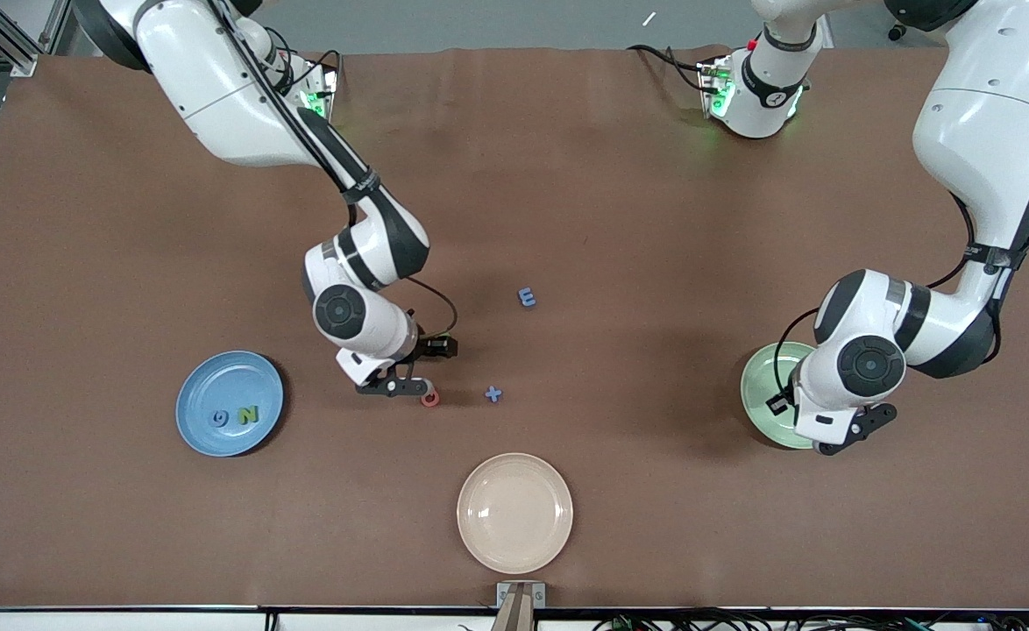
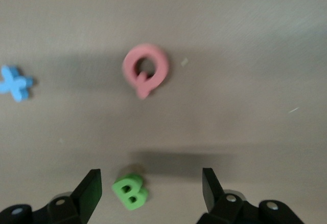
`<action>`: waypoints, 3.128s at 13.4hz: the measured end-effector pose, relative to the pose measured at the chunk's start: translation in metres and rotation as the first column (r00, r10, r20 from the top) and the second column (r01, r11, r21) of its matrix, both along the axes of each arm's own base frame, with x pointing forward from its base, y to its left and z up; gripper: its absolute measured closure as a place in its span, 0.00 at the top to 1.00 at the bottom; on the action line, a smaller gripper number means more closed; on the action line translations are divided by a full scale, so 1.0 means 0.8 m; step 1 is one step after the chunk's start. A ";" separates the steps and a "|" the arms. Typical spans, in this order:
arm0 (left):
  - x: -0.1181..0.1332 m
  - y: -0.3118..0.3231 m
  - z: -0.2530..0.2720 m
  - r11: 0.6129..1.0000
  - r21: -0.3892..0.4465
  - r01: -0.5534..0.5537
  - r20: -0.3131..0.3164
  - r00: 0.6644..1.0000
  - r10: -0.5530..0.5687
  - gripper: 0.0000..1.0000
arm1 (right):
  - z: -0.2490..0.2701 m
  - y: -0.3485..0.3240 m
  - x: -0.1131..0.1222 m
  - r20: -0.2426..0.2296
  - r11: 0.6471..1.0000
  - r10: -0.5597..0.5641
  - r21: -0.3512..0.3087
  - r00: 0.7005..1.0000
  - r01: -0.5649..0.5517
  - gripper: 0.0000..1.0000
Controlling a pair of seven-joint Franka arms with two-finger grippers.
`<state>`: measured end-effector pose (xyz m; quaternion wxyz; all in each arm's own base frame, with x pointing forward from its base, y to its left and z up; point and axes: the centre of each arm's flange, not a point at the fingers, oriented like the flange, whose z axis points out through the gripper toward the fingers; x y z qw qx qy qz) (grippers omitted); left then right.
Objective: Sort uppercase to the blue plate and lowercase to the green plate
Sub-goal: 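Place the N on the blue plate while the left gripper places the u, then grasp the B with the right gripper while the left gripper grasps the m, then place the B on the blue plate while the left gripper places the m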
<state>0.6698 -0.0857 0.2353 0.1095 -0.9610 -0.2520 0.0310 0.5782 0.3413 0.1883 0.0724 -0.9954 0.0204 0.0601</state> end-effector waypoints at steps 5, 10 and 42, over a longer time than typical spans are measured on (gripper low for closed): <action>-0.022 -0.109 0.040 0.998 -0.062 -0.031 0.018 0.999 0.032 0.99 | -0.002 0.030 -0.030 0.019 0.997 0.071 -0.044 0.997 -0.070 0.85; -0.108 -0.311 0.063 0.994 -0.100 -0.052 0.045 0.997 0.057 0.80 | 0.000 0.036 -0.031 0.103 0.987 0.117 -0.123 0.988 -0.104 0.75; -0.176 -0.455 -0.036 0.972 -0.224 -0.075 0.099 0.990 0.099 0.27 | 0.076 -0.365 0.117 0.091 0.934 0.328 -0.181 0.940 -0.309 0.28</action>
